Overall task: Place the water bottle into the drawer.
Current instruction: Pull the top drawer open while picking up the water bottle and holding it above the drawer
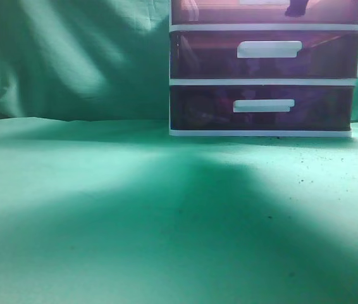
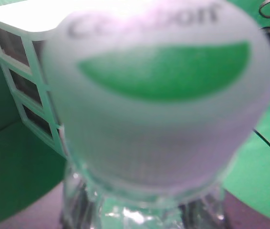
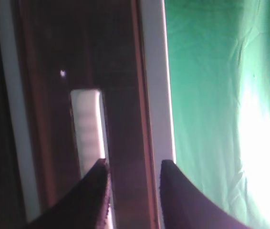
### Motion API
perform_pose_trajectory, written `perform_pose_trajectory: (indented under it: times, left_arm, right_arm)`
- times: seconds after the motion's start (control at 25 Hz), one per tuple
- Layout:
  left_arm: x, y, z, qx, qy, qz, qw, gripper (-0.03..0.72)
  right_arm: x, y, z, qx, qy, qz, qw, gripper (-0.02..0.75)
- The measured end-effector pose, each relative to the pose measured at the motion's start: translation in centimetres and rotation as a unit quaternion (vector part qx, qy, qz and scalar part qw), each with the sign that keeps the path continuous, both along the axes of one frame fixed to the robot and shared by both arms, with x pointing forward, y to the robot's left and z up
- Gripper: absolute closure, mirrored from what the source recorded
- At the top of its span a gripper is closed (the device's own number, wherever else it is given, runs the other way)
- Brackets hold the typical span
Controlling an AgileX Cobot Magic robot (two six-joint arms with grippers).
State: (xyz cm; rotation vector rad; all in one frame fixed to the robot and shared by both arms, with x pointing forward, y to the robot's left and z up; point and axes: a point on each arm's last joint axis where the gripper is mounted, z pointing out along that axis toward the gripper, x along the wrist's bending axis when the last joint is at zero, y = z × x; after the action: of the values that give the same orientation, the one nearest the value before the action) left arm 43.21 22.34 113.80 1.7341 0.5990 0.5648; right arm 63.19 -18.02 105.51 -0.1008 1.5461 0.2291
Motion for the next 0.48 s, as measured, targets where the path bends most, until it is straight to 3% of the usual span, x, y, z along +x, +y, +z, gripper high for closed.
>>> perform_pose_trajectory:
  times: [0.48]
  left_arm:
    - [0.0,0.0,0.0,-0.001,0.001,0.0,1.0,0.377]
  right_arm:
    - [1.5,0.7,-2.4,0.001,0.018,0.011,1.0,0.508]
